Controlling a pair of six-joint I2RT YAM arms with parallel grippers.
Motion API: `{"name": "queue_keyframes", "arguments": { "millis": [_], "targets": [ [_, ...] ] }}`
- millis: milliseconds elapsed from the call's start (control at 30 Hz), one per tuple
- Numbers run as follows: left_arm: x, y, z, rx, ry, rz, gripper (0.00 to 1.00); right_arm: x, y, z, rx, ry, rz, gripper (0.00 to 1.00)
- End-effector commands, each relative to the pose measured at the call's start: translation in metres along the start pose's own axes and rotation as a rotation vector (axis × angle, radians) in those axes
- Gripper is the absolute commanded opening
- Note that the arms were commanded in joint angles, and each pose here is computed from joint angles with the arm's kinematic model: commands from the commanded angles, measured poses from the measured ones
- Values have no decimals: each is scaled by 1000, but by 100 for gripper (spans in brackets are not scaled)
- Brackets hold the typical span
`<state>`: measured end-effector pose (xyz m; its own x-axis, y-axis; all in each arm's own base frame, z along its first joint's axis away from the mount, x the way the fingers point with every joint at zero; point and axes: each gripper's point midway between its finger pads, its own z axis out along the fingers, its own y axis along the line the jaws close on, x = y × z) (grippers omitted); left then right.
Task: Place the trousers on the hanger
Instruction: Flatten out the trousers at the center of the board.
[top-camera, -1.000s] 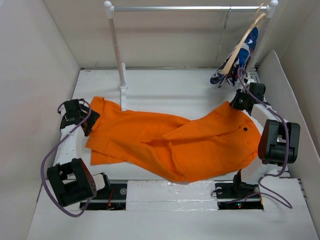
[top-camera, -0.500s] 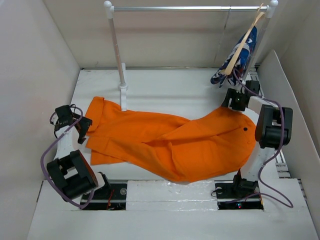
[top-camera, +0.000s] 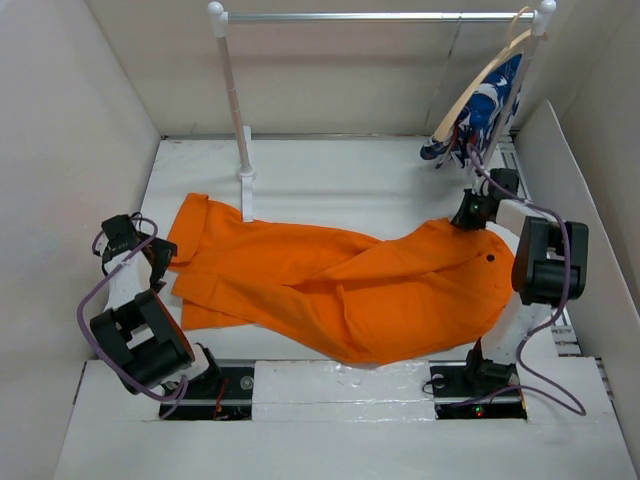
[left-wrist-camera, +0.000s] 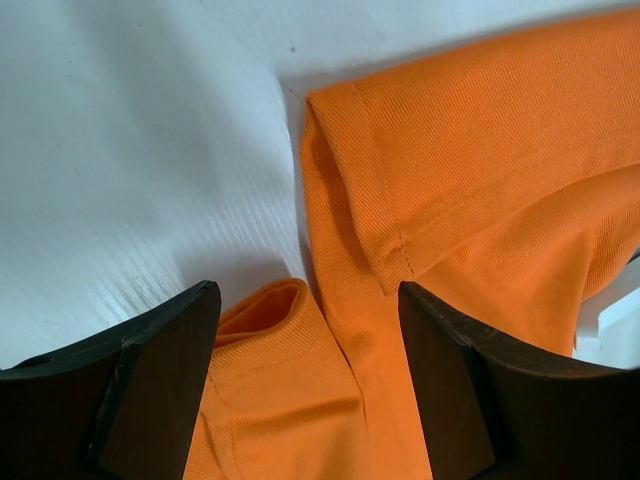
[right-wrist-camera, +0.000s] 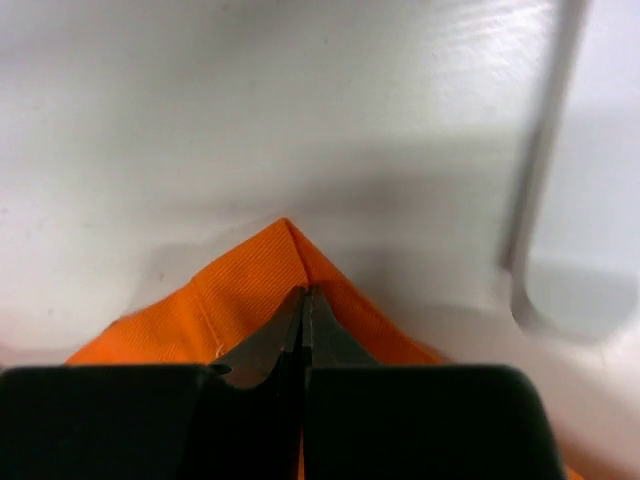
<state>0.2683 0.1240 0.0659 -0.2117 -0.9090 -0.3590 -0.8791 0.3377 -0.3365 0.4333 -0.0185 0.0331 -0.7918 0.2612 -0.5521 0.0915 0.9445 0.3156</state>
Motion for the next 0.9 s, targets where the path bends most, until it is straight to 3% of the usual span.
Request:
{"name": "queue_keyframes", "arguments": {
  "millis": [0, 167, 267, 467, 567, 633, 700, 733, 867],
  "targets": [
    [-5, 0, -1, 2, -22, 22, 68, -48, 4, -47, -38, -194, 23, 0],
    [-11, -8, 8, 27, -31, 27, 69, -84, 16, -117, -59, -396, 35, 0],
    [-13, -22, 15, 74, 0, 58, 68, -92, 13, -136, -48, -450, 54, 0],
    [-4, -50, 16, 23, -41, 297, 66, -110, 24, -149, -63, -517, 36, 0],
    [-3, -55, 11, -4, -80, 343, 68, -88, 38, -114, -73, -351, -69, 12],
    [-5, -57, 11, 3, -90, 346, 68, -71, 54, -87, -89, -266, -133, 28],
    [-6, -57, 15, -14, -79, 352, 67, -51, 48, -70, -78, -220, -120, 40],
    [-6, -56, 18, -30, -71, 352, 66, -46, 45, -62, -76, -217, -108, 52],
    [2, -47, 23, -74, -24, 350, 64, -39, 25, -36, -58, -179, -81, 68]
  ]
}}
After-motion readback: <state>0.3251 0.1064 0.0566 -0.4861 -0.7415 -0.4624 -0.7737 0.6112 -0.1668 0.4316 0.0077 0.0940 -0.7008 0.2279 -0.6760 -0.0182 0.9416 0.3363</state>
